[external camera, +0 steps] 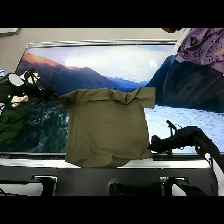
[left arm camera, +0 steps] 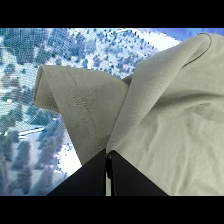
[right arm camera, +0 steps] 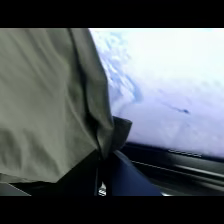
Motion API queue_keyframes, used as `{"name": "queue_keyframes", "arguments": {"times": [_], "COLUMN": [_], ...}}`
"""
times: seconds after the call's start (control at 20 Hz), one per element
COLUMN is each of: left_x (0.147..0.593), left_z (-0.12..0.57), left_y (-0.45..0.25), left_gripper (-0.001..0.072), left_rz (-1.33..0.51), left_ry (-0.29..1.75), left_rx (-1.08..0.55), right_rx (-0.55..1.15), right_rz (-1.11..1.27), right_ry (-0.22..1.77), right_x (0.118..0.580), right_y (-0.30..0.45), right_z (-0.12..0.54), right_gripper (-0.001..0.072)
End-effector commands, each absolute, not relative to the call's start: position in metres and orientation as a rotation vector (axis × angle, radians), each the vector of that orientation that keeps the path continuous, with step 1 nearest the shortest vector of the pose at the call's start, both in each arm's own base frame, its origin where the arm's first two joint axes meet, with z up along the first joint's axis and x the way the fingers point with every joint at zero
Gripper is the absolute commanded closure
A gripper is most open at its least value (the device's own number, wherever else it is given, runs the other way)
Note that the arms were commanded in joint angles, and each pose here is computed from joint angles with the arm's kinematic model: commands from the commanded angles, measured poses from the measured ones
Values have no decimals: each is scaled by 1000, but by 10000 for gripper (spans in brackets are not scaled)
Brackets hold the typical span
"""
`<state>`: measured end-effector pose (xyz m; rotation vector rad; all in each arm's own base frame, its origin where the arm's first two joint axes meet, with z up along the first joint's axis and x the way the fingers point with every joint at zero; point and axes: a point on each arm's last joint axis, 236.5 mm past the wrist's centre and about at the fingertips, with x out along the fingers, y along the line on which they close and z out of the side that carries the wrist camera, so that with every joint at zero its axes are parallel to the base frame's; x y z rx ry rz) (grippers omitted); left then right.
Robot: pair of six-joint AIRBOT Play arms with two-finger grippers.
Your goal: Fold the clothes and pants, and hang the long-sleeved shirts on hangers.
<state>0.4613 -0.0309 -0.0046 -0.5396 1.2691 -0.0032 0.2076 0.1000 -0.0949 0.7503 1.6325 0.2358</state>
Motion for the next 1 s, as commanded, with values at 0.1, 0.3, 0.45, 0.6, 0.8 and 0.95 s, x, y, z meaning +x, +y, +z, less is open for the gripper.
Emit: {"name": "queue_keyframes", "arguments": {"times": [0.1,0.3,0.45,0.6,0.8,0.95], "left_x": [459,455,452,450,456,453], "left_z": [-5,-7,-13,-23,-26,-27], "left_y": [-32,-49,-73,-99,-118,-115], "left_gripper": [692,692,693,692,693,693], "left_rz": [-7,-36,-76,-95,-100,-95], "left_ry": [1283,1302,1327,1354,1330,1345], "left_rx": [-538,-516,-483,-475,-484,-486], "right_rx": [684,660,707,822,799,645], "right_rz": [55,13,0,17,94,219], "right_ry": [1323,1052,972,994,1142,1293], "right_x": [325,448,520,554,529,472], "right_y": [49,14,2,10,22,3], "right_z": [-39,46,68,48,28,36], "right_gripper": [685,685,685,683,284,285]}}
